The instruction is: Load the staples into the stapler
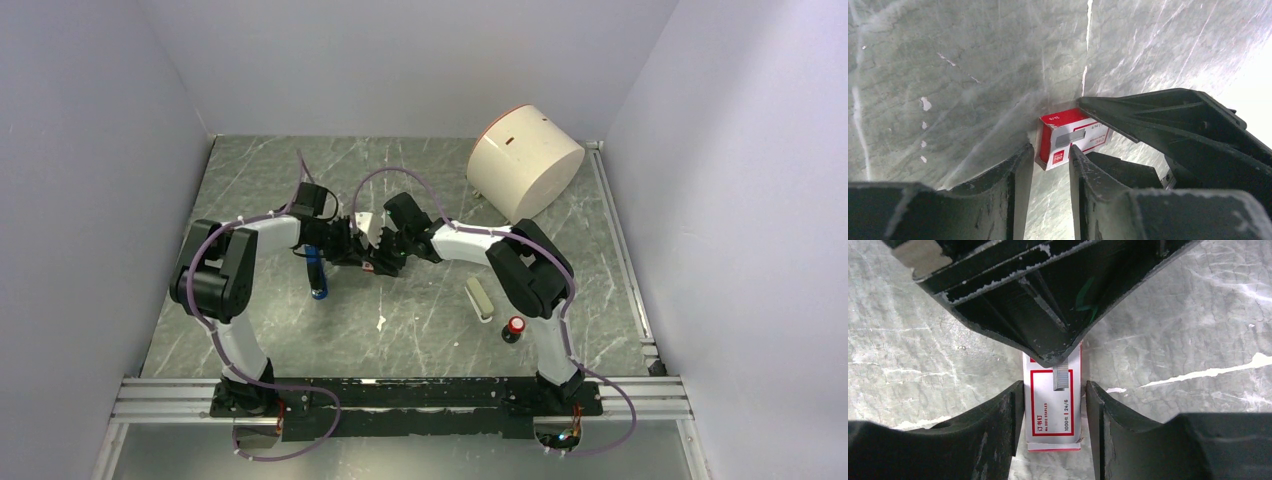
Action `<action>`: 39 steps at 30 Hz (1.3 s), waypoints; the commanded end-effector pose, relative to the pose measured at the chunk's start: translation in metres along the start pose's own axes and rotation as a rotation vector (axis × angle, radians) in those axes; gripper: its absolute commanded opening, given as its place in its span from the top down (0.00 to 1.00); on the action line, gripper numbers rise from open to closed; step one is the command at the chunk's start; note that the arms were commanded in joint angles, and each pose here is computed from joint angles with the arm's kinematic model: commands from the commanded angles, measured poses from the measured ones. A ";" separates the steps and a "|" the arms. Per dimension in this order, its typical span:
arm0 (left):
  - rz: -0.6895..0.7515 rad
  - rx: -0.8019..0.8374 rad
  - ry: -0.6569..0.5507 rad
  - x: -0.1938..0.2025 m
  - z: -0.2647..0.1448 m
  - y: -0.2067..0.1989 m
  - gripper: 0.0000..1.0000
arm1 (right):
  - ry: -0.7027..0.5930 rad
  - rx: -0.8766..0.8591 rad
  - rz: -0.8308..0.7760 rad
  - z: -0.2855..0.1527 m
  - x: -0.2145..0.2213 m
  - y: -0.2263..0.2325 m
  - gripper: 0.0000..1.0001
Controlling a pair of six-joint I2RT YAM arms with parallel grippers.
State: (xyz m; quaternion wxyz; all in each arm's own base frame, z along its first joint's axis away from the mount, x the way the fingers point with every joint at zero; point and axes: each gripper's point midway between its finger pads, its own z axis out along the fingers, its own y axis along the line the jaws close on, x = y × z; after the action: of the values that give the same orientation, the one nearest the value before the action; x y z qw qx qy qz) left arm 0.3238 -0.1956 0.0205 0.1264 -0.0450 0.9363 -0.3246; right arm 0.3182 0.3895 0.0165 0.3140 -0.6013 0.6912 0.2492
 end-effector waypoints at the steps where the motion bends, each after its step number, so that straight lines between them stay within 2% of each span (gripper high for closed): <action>1: 0.022 0.025 -0.022 -0.006 -0.008 -0.009 0.66 | 0.095 -0.014 0.011 0.008 0.031 0.006 0.49; 4: 0.008 0.077 -0.005 -0.001 -0.004 -0.014 0.75 | 0.085 -0.019 0.013 0.008 0.030 0.007 0.52; 6: -0.007 0.116 0.007 0.002 -0.001 -0.018 0.77 | 0.084 -0.025 0.018 0.009 0.030 0.007 0.55; 15: -0.024 0.146 0.038 0.011 0.006 -0.016 0.77 | 0.063 -0.039 0.016 0.013 0.024 0.007 0.56; 23: -0.072 0.095 0.024 0.013 0.010 0.000 0.77 | 0.005 -0.036 0.029 0.019 0.011 0.006 0.56; 26: -0.087 0.112 0.020 0.011 0.009 0.000 0.76 | -0.019 -0.027 0.034 0.014 0.006 0.005 0.50; 33: -0.094 0.116 0.009 0.004 0.004 0.002 0.71 | -0.098 0.033 0.117 -0.013 -0.008 -0.013 0.29; 39: -0.092 0.125 0.009 0.003 0.004 0.000 0.68 | -0.110 0.090 0.159 -0.046 -0.002 -0.025 0.20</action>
State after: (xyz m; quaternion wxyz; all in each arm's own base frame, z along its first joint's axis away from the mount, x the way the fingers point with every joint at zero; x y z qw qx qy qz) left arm 0.3213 -0.1975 0.0170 0.1151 -0.0804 0.9157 -0.3766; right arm 0.3282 0.3676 0.0239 0.3305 -0.5375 0.7250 0.2761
